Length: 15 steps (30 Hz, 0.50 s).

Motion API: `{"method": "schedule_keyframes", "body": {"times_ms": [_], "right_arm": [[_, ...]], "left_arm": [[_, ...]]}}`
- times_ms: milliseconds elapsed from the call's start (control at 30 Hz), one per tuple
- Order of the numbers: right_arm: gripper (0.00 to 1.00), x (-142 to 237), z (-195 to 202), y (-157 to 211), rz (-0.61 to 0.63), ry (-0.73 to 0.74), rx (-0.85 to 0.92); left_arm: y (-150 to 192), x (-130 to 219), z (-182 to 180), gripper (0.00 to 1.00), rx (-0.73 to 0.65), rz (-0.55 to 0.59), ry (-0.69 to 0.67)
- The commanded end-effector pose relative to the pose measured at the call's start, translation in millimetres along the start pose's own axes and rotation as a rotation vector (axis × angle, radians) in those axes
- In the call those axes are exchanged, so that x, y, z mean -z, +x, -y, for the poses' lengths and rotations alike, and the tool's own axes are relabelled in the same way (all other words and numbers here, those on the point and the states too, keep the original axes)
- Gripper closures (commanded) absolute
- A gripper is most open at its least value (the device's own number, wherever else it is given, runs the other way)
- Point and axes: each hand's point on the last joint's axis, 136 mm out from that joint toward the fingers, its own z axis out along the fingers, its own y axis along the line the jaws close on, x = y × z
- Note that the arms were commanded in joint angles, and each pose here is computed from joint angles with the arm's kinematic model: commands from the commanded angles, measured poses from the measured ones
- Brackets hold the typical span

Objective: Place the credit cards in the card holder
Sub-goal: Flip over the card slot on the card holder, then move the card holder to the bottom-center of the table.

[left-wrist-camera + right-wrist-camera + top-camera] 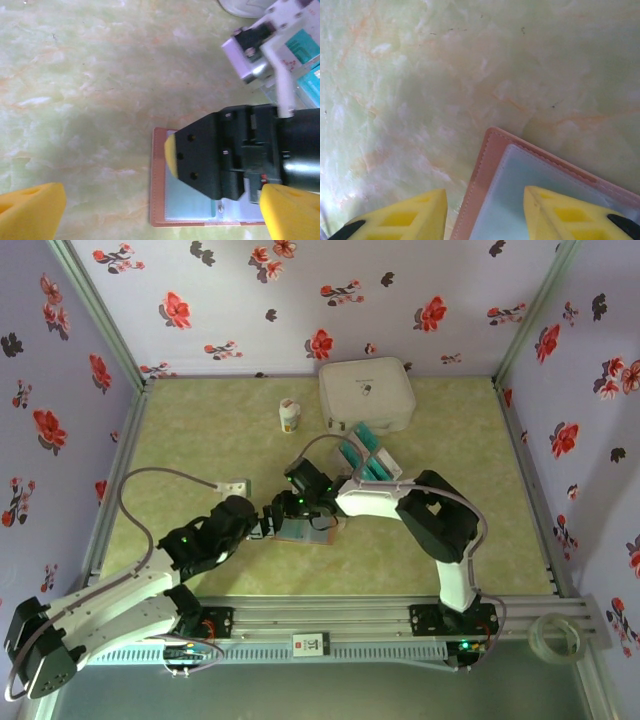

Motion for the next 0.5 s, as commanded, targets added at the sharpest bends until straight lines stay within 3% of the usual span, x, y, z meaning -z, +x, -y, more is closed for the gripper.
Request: {"method": "schedule_keyframes", "body": {"times_ms": [0, 300, 467], "right_arm": [[0.55, 41, -4, -20, 0.077, 0.013, 0.024], [0.51, 109, 61, -1, 0.149, 0.239, 0.06], [0.47, 123, 94, 17, 0.152, 0.331, 0.052]], "left_arm": [[-2, -5, -9, 0.0, -0.011, 0.001, -0.051], [3, -26, -16, 0.0, -0.033, -0.07, -0.115], [10, -40, -16, 0.0, -0.043, -0.13, -0.13]]}}
